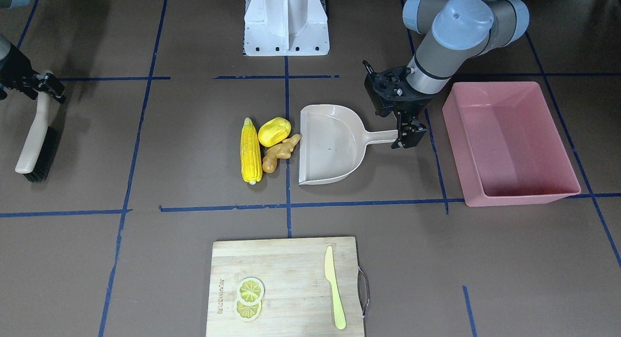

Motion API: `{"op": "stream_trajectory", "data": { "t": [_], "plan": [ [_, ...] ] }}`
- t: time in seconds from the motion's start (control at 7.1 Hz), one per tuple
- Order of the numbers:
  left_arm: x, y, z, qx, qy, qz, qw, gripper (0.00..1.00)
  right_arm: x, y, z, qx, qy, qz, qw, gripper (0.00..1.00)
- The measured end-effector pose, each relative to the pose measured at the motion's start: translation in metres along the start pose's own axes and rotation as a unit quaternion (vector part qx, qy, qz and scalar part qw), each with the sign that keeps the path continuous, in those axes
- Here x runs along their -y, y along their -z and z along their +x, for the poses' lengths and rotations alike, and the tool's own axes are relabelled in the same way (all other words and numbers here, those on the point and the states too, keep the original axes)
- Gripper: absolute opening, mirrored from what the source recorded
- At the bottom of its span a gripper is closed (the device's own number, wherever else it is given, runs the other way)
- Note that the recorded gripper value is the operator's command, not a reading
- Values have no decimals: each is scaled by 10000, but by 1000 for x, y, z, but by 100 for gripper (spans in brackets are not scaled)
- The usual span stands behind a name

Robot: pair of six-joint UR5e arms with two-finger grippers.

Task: Sweep and dump trash into bin
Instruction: 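Lift the white-handled brush with the right gripper while the left gripper positions the dustpan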

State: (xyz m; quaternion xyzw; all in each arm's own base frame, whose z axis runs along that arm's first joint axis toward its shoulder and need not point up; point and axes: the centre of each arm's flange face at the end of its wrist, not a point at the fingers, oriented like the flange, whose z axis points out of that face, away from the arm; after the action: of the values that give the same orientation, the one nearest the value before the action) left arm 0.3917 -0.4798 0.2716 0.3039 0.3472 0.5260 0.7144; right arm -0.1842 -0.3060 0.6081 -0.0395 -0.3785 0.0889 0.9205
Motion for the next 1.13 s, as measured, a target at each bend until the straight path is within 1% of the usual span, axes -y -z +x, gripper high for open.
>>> {"op": "stream_trajectory", "data": {
  "t": [0.28,0.42,0.56,0.7,0.84,1.13],
  "plan": [
    [0,0,-1,34,-83,-4,10000,100,0,0,-3,29,66,1,10000,0],
    [0,0,0,32,-311,-3,9995,100,1,8,-15,147,141,41,9998,0],
    [-3,0,0,16,-707,-24,9975,100,0,21,-35,328,268,96,9991,0],
    [-8,-4,0,-10,-1105,-82,9938,100,-2,30,-56,494,417,131,9978,0],
    [-16,-13,0,-61,-1367,-180,9904,100,-4,33,-78,636,597,135,9961,0],
    [-24,-34,7,-197,-1545,-414,9869,100,-7,33,-107,793,814,193,9933,0]
  ]
}}
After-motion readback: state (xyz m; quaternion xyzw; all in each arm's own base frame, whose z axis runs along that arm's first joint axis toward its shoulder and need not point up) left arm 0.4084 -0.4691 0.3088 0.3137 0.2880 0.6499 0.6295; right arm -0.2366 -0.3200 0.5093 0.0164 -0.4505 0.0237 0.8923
